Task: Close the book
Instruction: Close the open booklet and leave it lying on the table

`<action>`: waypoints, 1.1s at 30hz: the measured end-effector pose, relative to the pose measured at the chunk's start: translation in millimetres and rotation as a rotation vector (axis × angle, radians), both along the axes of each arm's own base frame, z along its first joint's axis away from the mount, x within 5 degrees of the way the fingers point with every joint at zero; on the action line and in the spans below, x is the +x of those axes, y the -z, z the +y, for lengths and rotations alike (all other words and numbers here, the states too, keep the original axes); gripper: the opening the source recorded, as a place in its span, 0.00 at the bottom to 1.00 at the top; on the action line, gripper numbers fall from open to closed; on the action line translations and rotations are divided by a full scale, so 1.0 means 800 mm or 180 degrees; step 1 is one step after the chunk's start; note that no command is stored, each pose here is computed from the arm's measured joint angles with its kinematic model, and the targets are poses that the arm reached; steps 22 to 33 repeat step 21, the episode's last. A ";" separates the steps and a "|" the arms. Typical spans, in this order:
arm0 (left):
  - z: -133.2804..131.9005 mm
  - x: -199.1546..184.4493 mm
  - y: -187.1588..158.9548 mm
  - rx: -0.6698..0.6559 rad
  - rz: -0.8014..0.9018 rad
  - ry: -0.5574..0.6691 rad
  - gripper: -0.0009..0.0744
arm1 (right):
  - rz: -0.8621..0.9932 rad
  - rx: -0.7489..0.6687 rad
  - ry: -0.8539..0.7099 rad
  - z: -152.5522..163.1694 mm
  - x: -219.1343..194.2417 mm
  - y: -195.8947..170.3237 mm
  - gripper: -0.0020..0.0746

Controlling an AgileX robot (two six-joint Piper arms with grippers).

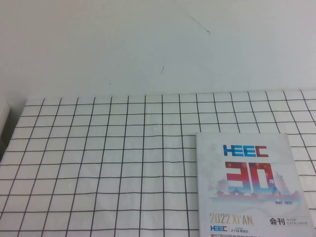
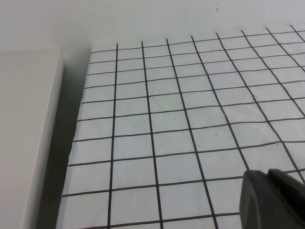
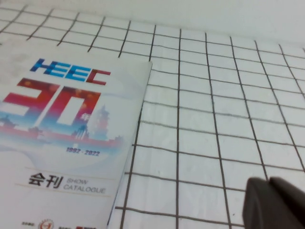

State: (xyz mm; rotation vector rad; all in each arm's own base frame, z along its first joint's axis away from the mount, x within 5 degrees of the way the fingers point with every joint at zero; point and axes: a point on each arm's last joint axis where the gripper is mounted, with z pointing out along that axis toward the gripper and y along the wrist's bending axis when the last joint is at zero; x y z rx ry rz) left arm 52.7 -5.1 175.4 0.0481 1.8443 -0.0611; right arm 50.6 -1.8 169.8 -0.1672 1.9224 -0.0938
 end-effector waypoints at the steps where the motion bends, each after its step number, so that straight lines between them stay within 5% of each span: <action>1: 0.000 0.000 0.000 0.0000 0.0000 0.0000 0.01 | -0.0005 0.0006 0.0022 0.000 0.000 0.000 0.02; 33: 0.000 0.000 -0.001 0.0000 -0.0005 0.0001 0.01 | -0.0017 0.0036 0.0063 -0.001 0.000 0.000 0.02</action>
